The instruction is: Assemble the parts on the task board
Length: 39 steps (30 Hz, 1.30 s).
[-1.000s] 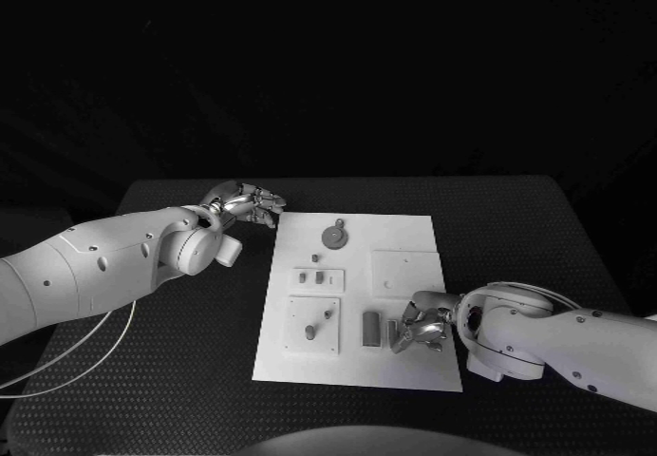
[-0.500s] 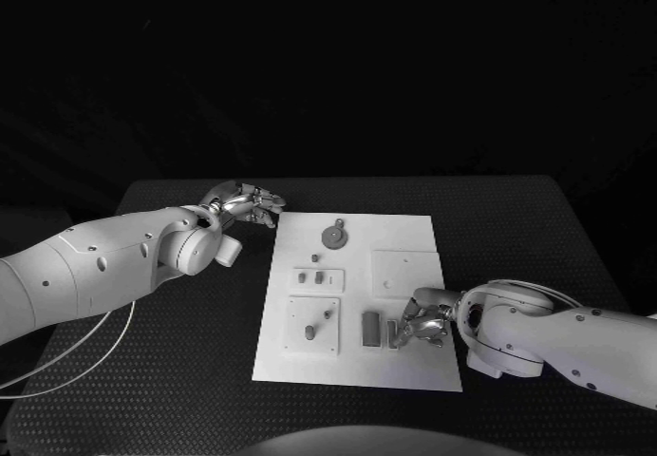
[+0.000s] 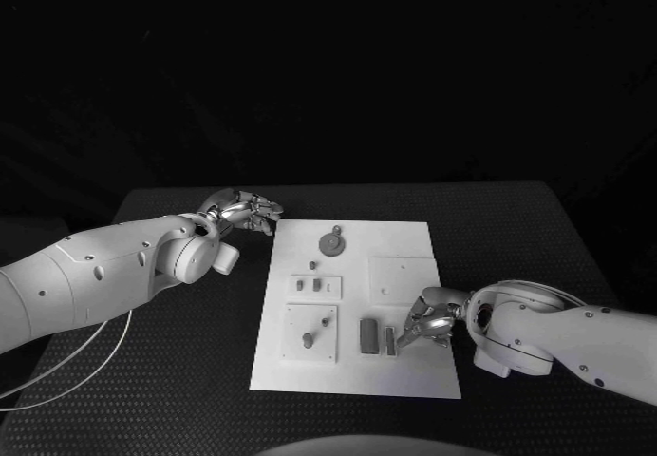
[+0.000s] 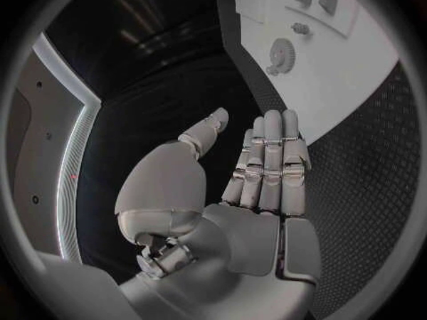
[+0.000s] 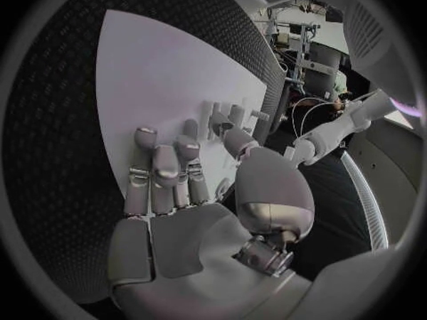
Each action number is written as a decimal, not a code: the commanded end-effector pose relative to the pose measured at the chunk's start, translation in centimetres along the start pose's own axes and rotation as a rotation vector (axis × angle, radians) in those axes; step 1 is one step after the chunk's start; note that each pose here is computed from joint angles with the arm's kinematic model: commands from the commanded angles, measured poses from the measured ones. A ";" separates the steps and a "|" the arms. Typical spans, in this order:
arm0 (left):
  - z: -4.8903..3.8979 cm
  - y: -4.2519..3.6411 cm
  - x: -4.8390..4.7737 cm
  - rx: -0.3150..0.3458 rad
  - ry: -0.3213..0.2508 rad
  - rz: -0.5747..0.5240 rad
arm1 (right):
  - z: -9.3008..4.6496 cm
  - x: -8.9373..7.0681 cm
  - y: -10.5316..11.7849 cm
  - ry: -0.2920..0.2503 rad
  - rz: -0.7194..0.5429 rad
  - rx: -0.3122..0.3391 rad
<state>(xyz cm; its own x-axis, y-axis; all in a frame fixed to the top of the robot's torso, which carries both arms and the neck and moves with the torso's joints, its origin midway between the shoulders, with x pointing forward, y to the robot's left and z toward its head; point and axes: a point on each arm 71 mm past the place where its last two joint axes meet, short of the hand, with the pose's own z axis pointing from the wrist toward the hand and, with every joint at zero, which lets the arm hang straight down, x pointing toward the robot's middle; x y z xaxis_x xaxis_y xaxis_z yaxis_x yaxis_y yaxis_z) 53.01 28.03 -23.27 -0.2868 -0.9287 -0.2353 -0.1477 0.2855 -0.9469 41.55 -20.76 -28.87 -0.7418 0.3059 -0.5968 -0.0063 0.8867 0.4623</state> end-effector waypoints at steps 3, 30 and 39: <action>0.11 -0.29 0.17 0.027 0.009 -0.033 | 0.2 -2.7 0.8 -0.053 0.122 -0.161; 3.26 -0.80 -0.22 0.097 -0.003 -0.090 | 6.3 -16.5 -1.8 -0.392 0.549 -0.422; 3.11 -0.53 -0.01 0.079 -0.031 -0.075 | 6.3 -16.2 -1.5 -0.423 0.543 -0.393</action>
<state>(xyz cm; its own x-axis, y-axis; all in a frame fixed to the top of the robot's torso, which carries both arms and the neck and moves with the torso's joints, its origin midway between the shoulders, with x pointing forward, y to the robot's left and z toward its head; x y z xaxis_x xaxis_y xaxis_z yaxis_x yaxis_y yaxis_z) 56.10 27.44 -23.54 -0.2566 -0.9510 -0.1726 -0.1014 0.2041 -0.9737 57.88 -25.06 -24.03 -0.4017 0.8283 -0.3906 -0.0058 0.4242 0.9055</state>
